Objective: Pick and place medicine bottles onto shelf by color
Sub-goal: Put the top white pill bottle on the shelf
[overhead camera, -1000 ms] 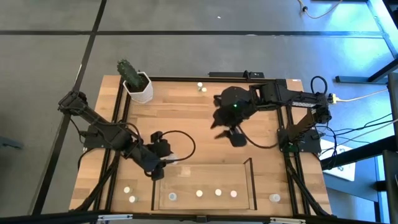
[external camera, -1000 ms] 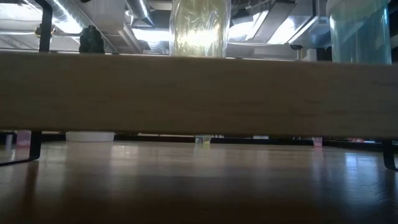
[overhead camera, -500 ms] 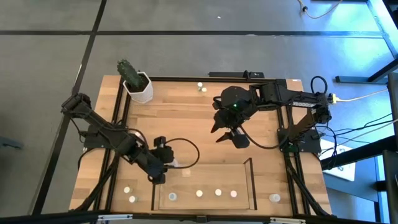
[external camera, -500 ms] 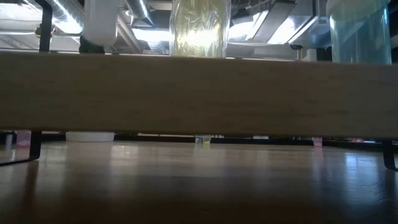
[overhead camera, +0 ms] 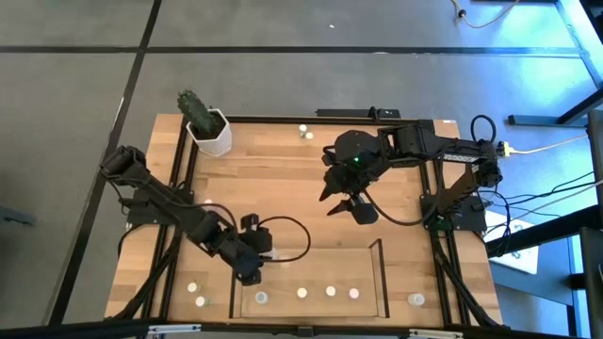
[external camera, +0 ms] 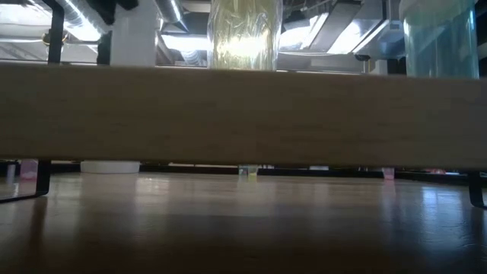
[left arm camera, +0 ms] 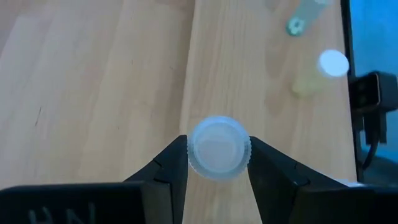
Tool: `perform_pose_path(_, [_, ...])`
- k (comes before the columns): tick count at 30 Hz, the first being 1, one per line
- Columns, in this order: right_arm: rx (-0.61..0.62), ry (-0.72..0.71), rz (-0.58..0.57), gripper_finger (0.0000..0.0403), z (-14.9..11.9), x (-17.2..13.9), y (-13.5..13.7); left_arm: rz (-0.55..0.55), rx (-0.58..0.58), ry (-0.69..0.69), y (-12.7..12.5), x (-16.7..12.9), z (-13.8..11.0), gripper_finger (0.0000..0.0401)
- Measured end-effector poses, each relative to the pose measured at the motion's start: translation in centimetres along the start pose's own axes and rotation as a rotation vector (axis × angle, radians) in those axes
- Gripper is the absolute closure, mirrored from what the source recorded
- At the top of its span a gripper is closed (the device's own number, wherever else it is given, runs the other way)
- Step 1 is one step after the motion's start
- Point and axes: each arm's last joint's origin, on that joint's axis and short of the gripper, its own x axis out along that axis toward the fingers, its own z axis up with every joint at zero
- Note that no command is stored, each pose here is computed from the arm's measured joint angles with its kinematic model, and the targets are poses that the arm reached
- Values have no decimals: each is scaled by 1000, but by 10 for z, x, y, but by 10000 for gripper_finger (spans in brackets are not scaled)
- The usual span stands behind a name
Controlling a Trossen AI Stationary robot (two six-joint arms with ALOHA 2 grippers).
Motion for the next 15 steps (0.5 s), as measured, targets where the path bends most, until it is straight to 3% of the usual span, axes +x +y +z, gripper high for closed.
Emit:
perform_pose_path(7, [-2, 0, 0, 207, 0, 0, 0, 12, -111, -17, 4, 4, 5, 272])
perform_pose_path(15, [-5, -1, 0, 207, 0, 0, 0, 9, -40, 35, 0, 16, 0, 272])
